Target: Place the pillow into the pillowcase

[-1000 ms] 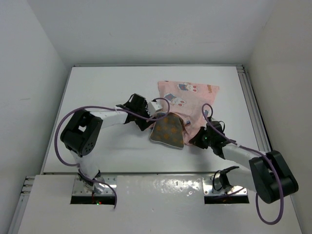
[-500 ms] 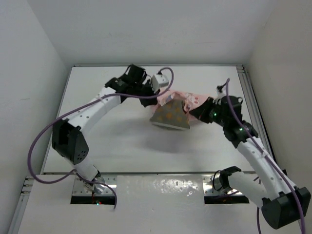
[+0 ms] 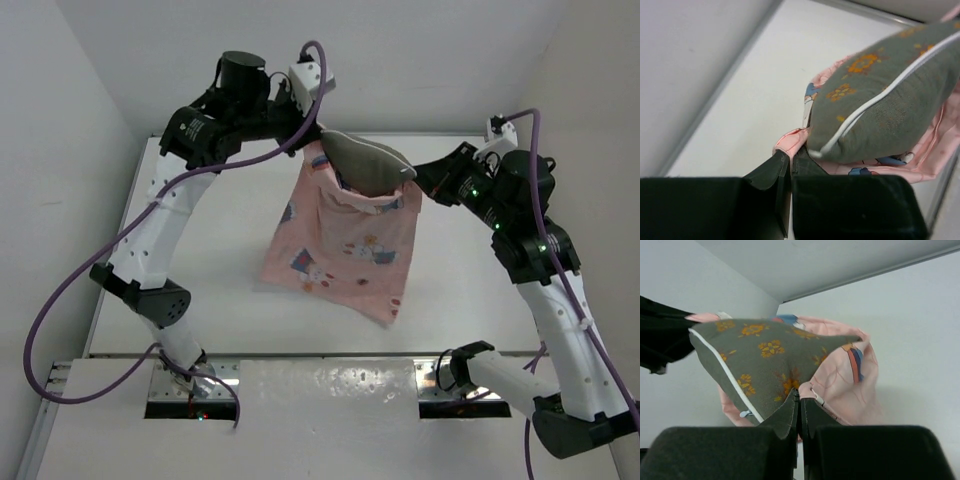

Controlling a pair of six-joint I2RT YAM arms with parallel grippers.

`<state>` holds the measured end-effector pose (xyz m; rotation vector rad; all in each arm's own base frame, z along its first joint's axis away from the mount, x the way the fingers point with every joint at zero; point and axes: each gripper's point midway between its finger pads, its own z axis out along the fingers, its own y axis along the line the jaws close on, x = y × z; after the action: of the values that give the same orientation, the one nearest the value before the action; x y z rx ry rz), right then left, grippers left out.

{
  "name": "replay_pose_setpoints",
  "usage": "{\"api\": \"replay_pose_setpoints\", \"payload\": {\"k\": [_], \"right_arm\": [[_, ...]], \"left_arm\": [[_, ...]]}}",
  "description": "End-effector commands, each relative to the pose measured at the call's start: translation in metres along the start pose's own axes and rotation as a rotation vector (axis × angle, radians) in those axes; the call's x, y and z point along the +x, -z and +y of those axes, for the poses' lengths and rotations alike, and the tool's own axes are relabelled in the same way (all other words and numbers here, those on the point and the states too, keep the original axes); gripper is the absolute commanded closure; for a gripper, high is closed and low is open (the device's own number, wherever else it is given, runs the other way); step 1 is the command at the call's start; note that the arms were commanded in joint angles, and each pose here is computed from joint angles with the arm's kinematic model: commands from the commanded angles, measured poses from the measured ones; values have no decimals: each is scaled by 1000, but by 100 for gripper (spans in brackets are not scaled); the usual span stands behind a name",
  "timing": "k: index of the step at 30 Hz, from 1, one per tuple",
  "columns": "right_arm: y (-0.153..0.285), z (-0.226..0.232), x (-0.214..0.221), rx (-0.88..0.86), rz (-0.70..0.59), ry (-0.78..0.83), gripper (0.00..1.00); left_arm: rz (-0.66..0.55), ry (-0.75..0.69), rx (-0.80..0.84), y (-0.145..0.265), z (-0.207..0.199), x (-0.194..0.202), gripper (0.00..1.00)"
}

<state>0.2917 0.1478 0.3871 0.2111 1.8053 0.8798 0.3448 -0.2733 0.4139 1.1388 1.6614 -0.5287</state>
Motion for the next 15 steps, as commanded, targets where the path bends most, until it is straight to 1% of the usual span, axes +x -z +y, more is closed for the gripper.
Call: {"api": "replay_pose_setpoints", "payload": {"k": [1,3,4,5,6,8,10,11,13,14,15], "right_arm": [[13,20,-37,-29,-122,46,100],[16,24,-46,-31,-151,56,100],[15,24,-50,-15,-150,80,100],[29,46,-76,-47,-207,108,100],[23,45,-79,-22,-180,137,100],[35,65,-105,-34,-226,176,100],[39,67,-108,-32,-236,176,100],[27,52,-93,-11,-209,164,100],[17,33,-72,3,-182,129,100],[9,20,-60,35,-153,122,100],[11,21,-66,44,-155,154,100]], "left_arm": [[-149,-43,-183,34,32,-56,100],[-150,-43,-213,35,37,-58,100],[-164,-52,-242,40,43,-66,100],[-180,-62,-265,45,46,-73,100],[-233,-79,-304,58,51,-91,100],[-283,-85,-383,76,61,-108,100],[-248,-69,-382,70,63,-97,100],[-158,-49,-336,45,61,-66,100],[-84,-16,-313,24,60,-35,100],[-59,0,-306,17,60,-24,100],[-74,-3,-317,18,63,-30,100]]}}
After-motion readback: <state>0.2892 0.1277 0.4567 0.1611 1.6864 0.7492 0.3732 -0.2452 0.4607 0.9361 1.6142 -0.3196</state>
